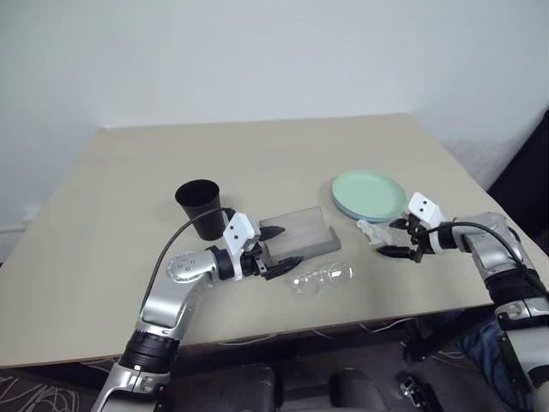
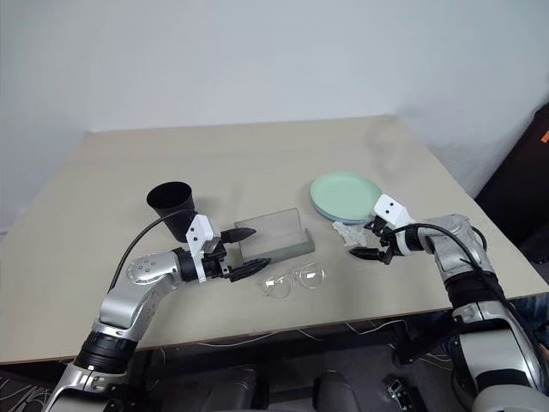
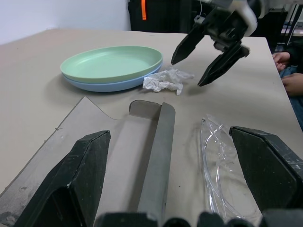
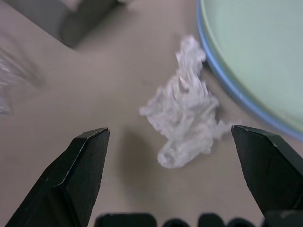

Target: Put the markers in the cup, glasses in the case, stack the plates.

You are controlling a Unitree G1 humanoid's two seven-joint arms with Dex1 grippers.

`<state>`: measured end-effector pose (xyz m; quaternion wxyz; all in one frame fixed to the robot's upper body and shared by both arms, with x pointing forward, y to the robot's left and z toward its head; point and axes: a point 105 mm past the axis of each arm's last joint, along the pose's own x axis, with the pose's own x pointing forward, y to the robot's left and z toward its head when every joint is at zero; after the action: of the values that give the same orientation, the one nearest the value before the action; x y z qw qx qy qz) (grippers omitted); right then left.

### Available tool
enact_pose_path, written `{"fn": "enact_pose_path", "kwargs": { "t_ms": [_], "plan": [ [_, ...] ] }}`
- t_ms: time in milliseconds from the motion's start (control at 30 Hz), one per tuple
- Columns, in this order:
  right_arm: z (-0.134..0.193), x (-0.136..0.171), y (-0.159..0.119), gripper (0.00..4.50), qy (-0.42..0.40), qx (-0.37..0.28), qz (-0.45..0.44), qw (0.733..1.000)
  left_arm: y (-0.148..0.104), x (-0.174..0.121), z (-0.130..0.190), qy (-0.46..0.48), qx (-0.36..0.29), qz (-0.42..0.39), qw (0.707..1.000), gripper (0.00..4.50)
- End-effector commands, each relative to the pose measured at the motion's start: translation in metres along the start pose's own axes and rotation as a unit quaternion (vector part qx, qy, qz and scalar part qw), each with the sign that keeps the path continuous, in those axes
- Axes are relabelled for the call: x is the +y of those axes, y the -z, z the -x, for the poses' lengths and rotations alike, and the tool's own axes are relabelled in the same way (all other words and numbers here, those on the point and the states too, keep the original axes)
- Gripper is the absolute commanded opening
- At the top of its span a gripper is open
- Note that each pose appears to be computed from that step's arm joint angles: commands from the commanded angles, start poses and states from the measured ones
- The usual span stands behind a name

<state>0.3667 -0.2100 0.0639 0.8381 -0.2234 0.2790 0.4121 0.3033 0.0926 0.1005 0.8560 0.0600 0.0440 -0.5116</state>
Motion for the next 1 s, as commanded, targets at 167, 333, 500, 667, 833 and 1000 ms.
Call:
{"fn": "enact_pose_path", "kwargs": {
  "t_ms": [167,333,500,667,833,1000],
  "plan": [
    [-0.005,-0.016,-0.012,3.62,0.05,-0.017,-0.001,0.999,-0.011,0.001,0.0,0.0,-0.015,-0.02,1.0,4.31],
    [-0.004,-0.014,-0.017,1.84,0.043,-0.031,-0.001,0.999,-0.01,0.001,0.0,0.0,-0.015,-0.018,1.0,4.31],
    [-0.001,-0.013,-0.023,0.11,0.039,-0.044,0.002,0.998,-0.01,0.0,-0.001,0.001,-0.016,-0.018,1.0,4.31],
    [0.012,-0.006,-0.039,0.04,0.011,-0.082,0.024,0.996,-0.01,0.0,-0.001,0.0,-0.016,-0.018,1.0,4.31],
    [0.024,-0.012,-0.064,0.04,0.027,-0.128,0.047,0.99,-0.01,0.001,-0.001,0.001,-0.016,-0.018,1.0,4.31],
    [0.022,-0.042,-0.073,0.04,0.119,-0.125,0.037,0.984,-0.011,0.002,-0.002,0.001,-0.015,-0.019,1.0,4.31]
  ]
}}
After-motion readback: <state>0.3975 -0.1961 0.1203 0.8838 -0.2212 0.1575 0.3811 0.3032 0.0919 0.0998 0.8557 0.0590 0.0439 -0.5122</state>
